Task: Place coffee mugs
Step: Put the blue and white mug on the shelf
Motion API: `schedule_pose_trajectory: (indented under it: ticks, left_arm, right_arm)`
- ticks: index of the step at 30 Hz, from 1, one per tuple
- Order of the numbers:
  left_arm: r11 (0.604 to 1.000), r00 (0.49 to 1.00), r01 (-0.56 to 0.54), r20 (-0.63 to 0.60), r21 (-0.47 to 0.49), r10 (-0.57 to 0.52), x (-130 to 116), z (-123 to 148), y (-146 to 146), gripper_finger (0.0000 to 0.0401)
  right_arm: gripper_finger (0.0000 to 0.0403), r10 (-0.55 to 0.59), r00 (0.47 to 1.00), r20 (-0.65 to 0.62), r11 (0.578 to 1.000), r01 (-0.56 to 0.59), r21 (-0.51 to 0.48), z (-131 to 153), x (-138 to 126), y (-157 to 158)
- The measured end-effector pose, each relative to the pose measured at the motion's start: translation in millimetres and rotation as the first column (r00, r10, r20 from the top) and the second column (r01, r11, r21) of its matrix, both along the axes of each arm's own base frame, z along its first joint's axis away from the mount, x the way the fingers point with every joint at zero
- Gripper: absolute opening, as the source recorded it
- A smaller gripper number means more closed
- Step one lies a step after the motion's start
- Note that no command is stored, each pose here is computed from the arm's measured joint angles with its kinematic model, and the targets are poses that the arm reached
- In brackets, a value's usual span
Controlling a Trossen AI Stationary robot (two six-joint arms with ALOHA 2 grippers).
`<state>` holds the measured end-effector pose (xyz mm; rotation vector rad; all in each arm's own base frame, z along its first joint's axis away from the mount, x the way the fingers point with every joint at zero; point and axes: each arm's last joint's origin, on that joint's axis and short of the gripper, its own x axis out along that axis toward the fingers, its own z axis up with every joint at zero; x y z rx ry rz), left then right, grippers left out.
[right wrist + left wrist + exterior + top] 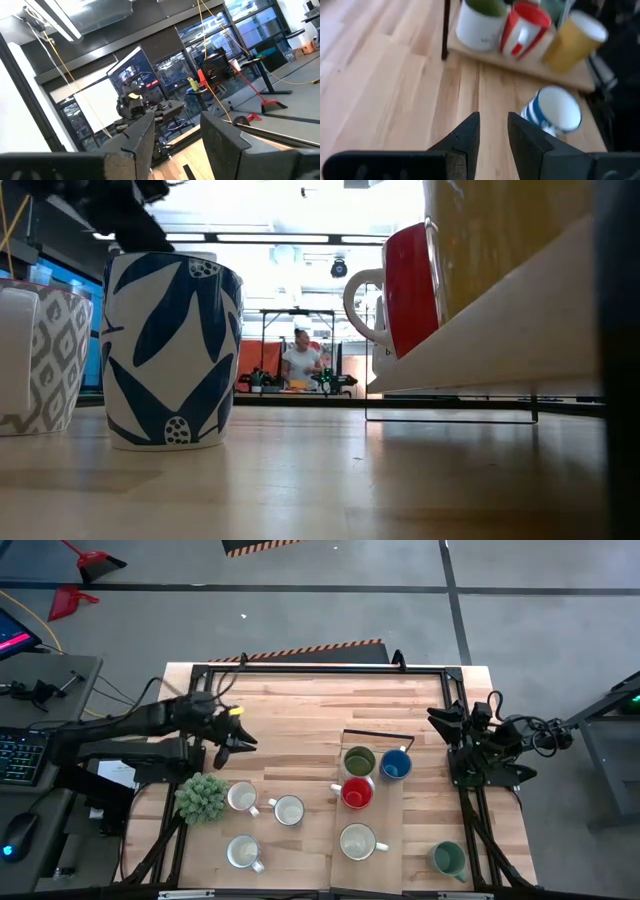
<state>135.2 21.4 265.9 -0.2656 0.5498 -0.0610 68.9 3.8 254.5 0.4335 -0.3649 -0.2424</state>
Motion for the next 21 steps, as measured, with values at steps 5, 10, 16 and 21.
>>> schedule_pose_trajectory:
  ticks: [5, 10, 16, 21]
  left_arm:
    - [0.994, 0.977, -0.102, 0.181, -0.051, 0.109, -11, -14, -13, 0.0087]
    - [0.985, 0.965, -0.157, 0.201, -0.078, 0.17, -11, -24, -25, 0.0087]
    - [0.957, 0.952, -0.269, 0.182, 0.107, 0.247, -2, -36, -35, 0.0087]
    - [0.932, 0.937, -0.327, 0.184, 0.156, 0.298, 1, -38, -35, 0.0087]
  right_arm:
    - [0.0146, 0.0, 1.0, -0.002, 1.0, 0.0, -0.001, 0, 0, 0]
    - [0.0146, 0.0, 1.0, -0.002, 1.0, 0.0, -0.001, 0, 0, 0]
    - [0.0146, 0.001, 1.0, -0.02, 1.0, -0.001, -0.007, -2, 1, 0]
    - [0.0146, -0.001, 1.0, -0.029, 1.0, 0.001, -0.017, -2, 1, 0]
